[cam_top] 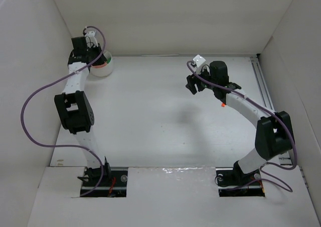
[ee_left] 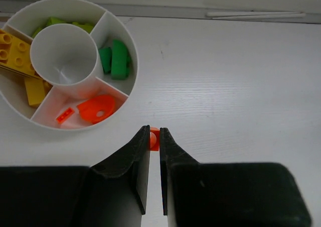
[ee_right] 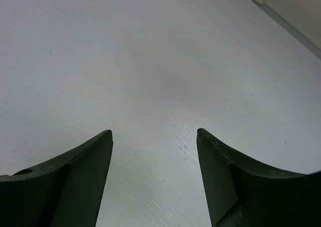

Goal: Sort the legos into containers by color

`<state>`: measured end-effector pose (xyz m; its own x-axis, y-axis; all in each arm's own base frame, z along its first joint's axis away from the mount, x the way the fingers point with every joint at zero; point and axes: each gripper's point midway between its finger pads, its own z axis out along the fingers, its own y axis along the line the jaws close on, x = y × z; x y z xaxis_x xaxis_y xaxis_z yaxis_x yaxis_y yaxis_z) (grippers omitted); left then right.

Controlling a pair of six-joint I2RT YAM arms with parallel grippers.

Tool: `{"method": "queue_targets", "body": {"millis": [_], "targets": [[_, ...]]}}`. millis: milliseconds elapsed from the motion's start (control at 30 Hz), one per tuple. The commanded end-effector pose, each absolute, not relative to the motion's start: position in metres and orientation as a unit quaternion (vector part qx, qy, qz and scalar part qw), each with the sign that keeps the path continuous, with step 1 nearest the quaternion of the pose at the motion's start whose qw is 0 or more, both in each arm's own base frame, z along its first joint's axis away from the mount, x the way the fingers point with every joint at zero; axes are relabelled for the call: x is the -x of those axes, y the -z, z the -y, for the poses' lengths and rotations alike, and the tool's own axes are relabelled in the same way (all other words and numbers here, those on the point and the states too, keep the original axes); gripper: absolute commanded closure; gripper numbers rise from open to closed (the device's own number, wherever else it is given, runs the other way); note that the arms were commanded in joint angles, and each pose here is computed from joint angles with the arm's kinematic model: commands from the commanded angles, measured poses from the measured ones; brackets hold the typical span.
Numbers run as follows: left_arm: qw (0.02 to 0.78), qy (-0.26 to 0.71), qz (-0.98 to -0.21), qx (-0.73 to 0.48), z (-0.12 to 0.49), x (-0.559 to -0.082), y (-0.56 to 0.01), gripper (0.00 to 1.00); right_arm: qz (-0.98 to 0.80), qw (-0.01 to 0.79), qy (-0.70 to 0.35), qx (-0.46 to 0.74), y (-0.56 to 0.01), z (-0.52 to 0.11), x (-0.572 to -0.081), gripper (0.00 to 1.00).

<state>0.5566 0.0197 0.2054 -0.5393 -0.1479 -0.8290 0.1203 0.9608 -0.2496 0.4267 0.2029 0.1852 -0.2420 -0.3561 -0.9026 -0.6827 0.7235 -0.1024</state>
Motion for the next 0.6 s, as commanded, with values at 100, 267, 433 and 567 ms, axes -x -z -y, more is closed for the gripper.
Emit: {"method": "queue_targets", "body": {"millis": [100,267,433,567], "targets": [[0.509,0.092,-0.856,0.015,-0.054,-0.574,-0.221,1.00,-0.762,0.537,-0.154,0.329,-0.206,-0.198,-0.426,0.27],[0.506,0.076,-0.859,0.025,-0.073,-0.582,-0.211,1.00,-0.766,0.534,-0.152,0.325,-0.205,-0.194,-0.426,0.27],[0.506,0.076,-0.859,0.025,-0.075,-0.591,-0.206,1.00,-0.763,0.537,-0.152,0.325,-0.209,-0.194,-0.428,0.27],[0.501,0.067,-0.863,0.027,-0.080,-0.597,-0.195,1.00,-0.763,0.537,-0.152,0.325,-0.209,-0.195,-0.430,0.27]]}}
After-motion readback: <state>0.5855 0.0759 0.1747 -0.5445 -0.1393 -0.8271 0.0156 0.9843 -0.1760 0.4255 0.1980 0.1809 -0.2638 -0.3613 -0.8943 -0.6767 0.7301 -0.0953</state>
